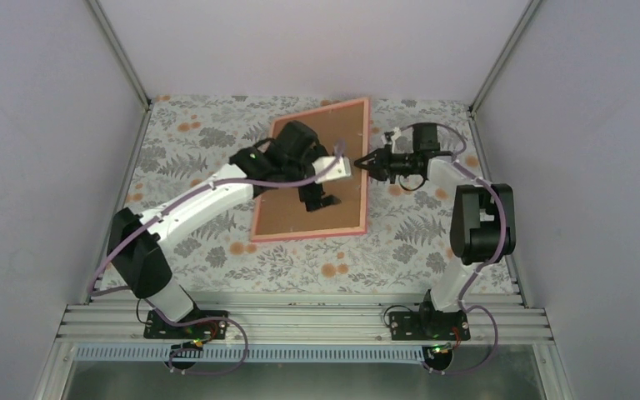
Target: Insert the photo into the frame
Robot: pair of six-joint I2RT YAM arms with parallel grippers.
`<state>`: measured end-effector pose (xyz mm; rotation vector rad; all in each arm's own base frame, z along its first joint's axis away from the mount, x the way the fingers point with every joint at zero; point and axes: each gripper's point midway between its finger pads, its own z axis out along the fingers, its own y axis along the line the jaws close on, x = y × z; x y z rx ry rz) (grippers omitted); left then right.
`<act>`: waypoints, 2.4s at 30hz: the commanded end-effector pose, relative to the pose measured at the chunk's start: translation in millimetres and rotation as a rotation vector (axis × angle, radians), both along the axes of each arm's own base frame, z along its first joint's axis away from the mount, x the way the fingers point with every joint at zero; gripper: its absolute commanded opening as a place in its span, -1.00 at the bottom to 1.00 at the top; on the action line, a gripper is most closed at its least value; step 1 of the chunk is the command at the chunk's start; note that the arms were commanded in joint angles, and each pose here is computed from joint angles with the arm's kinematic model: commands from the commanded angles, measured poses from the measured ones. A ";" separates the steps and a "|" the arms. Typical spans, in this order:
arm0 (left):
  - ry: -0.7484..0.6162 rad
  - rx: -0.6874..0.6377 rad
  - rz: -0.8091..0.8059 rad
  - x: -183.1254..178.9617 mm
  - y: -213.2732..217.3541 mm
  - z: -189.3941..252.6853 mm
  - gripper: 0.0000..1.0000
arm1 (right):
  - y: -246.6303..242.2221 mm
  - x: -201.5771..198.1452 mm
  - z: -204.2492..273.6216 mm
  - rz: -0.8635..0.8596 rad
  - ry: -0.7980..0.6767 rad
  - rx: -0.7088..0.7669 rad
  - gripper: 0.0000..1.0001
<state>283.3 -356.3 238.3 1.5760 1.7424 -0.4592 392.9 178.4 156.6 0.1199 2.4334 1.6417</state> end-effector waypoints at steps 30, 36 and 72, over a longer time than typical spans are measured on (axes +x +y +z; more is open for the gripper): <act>-0.081 -0.244 1.013 170.3 305.5 95.0 1.00 | 1.5 30.1 278.0 0.057 -1.528 -1.177 -0.93; -0.140 -0.303 1.118 169.8 357.2 125.2 1.00 | 45.5 2.1 237.6 0.164 -1.630 -1.354 -0.93; 0.047 -0.402 1.090 158.0 374.3 83.1 1.00 | 147.9 -151.6 -90.0 0.842 -1.569 -1.235 0.46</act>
